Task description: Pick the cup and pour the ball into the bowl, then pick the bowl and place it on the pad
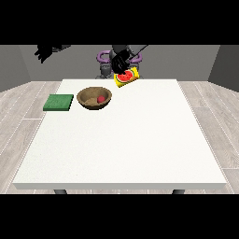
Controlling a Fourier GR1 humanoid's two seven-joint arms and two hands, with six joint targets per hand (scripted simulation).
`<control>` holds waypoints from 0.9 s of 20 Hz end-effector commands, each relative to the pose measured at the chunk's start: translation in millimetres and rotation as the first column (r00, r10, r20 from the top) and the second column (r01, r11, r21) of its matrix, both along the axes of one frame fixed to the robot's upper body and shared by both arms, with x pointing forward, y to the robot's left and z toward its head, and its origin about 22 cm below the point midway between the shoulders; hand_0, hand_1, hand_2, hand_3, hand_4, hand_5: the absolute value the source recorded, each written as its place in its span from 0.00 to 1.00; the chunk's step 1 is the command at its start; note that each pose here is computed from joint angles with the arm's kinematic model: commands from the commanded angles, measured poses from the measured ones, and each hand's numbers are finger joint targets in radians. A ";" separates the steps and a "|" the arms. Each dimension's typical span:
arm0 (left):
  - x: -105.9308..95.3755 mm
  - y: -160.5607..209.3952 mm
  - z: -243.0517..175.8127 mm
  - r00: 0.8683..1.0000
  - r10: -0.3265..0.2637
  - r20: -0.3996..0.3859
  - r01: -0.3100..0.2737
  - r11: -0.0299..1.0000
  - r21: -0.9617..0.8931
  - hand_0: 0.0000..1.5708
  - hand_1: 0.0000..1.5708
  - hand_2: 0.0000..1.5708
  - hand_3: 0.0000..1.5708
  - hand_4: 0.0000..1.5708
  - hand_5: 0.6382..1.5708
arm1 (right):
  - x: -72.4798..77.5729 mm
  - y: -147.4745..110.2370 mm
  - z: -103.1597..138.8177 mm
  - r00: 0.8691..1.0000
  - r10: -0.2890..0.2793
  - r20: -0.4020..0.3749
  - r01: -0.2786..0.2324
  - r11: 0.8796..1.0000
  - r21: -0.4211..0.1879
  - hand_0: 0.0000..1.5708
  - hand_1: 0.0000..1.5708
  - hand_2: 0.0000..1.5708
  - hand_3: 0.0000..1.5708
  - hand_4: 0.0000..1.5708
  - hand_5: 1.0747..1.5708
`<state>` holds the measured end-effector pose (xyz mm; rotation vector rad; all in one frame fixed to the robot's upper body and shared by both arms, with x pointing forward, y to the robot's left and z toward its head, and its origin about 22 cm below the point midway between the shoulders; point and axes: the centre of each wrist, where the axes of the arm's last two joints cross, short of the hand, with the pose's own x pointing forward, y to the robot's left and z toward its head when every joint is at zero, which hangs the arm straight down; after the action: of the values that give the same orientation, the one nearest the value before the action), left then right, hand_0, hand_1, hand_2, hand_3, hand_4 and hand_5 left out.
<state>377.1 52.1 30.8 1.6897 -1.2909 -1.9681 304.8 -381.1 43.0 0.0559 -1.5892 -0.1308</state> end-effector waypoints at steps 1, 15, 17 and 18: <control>3.2 13.9 14.6 0.999 0.032 -0.038 -0.044 0.922 -0.384 0.91 0.91 1.00 1.00 0.73 0.92 | -9.9 -7.7 -9.0 0.998 -0.052 -0.025 0.052 0.999 -0.010 0.00 0.00 0.00 0.20 0.33 1.00; -47.7 68.1 -29.4 0.950 -0.033 -0.310 -0.312 -0.066 -0.948 0.00 0.00 0.00 0.00 0.54 0.92 | 10.5 21.7 10.2 0.994 -0.064 0.091 0.060 0.997 0.047 0.00 0.00 0.00 0.07 0.38 0.99; -64.4 68.9 -36.1 0.947 -0.125 -0.297 -0.316 -0.181 -0.931 0.00 0.00 0.00 0.00 0.54 0.90 | 15.3 42.0 7.0 0.995 -0.048 0.093 0.042 0.997 0.059 0.00 0.00 0.00 0.14 0.37 0.99; -65.3 68.1 -28.7 0.953 -0.181 -0.242 -0.281 -0.239 -0.929 0.00 0.00 0.00 0.00 0.55 0.90 | 17.4 35.3 15.9 0.992 -0.036 0.117 0.032 0.999 0.039 0.00 0.00 0.00 0.16 0.37 0.99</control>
<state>328.5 117.0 0.0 0.6287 -1.6598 -0.5494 312.9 -358.3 48.4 0.0433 -1.6569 -0.2052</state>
